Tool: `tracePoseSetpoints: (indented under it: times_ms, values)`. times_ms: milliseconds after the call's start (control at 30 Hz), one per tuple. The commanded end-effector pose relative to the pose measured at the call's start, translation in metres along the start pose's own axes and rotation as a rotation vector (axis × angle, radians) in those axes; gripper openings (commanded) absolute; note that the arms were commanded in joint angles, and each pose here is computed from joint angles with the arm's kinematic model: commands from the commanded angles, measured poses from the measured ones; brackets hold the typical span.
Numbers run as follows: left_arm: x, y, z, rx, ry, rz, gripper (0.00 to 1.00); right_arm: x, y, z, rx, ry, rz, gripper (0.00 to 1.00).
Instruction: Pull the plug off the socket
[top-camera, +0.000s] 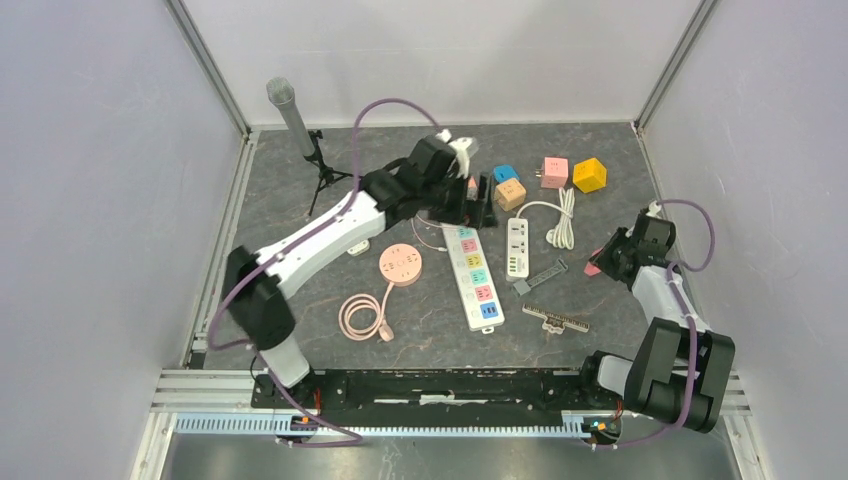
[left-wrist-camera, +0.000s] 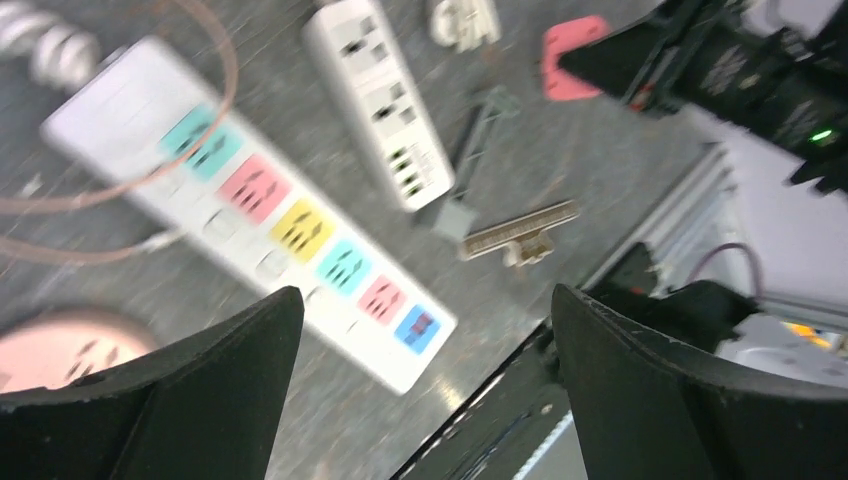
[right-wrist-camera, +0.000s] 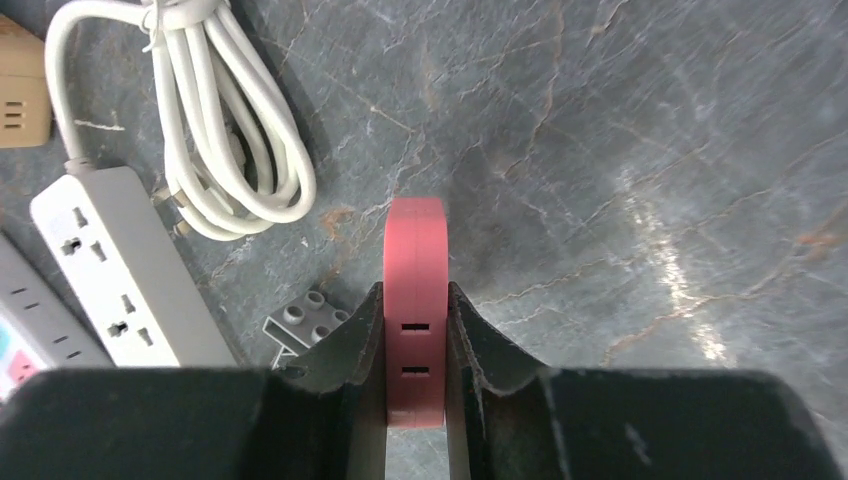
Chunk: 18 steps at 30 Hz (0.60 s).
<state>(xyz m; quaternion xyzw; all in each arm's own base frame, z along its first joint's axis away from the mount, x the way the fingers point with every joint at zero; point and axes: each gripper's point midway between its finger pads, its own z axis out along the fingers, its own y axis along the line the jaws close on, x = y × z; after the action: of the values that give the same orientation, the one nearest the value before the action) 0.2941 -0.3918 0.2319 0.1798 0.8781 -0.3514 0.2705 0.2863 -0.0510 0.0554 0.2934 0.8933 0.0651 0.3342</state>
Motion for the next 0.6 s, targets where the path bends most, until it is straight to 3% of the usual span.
tracePoseSetpoints:
  times_ms: [0,167,333,467,567]
  values:
    - [0.016,0.047,-0.041,-0.194,-0.087,0.089,1.00,-0.025,0.032,-0.003,-0.201,-0.097,0.065,0.24]
    - [0.040,0.064,-0.073,-0.237,-0.119,0.060,1.00,-0.021,0.017,0.004,-0.154,-0.087,0.080,0.36]
    - [0.044,0.071,-0.099,-0.279,-0.179,0.027,1.00,-0.012,-0.010,0.010,-0.016,-0.043,0.067,0.55]
    - [0.049,0.075,-0.122,-0.312,-0.203,0.030,1.00,-0.013,-0.027,0.003,0.079,-0.052,0.051,0.58]
    - [0.056,0.080,-0.139,-0.333,-0.225,0.039,1.00,-0.022,-0.032,-0.008,0.113,-0.098,0.024,0.67]
